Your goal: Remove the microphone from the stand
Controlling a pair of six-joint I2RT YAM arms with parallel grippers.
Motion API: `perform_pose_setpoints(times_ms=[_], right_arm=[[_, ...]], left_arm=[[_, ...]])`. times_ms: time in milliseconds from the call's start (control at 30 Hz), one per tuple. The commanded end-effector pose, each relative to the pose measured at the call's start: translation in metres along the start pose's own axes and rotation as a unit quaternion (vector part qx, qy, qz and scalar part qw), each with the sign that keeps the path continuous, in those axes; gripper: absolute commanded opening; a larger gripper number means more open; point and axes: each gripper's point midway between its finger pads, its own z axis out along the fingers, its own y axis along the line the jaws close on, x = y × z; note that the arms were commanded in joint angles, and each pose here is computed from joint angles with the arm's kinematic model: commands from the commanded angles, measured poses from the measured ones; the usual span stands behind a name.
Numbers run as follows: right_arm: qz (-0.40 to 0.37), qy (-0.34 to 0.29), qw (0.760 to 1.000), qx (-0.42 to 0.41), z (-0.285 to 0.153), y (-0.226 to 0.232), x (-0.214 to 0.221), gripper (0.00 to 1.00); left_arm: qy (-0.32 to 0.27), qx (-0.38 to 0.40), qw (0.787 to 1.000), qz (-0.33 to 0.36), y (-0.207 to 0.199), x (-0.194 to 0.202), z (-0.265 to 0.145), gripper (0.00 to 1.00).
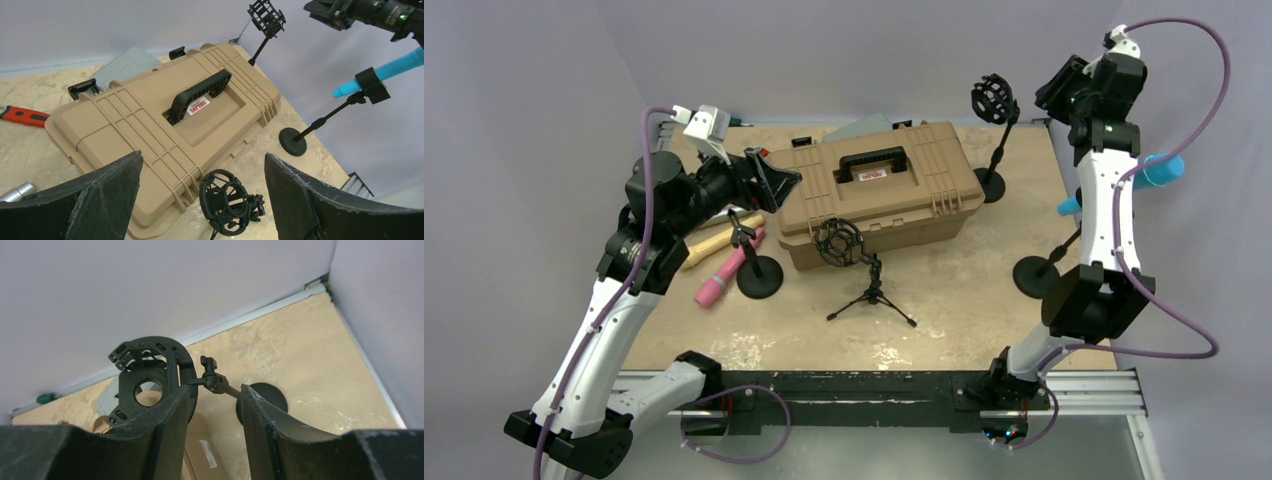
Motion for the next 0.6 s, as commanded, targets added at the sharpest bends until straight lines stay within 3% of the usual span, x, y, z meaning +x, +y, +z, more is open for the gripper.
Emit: perform_pose_setpoints(times_ms=[0,567], right_arm=[[0.007,0.034,0.998,-0.053,0.021,0.015,0.019,0.42],[0.006,0.067,0.997,-0.046,0.047,0.003,0.049,0.46]], left_arm=[[-0.011,0.015,1.000,0.017,-0.006,-0.006,0.000,0.89],[-0.010,0.015,1.000,0.019,-0.006,-0.006,-0.001,0.89]])
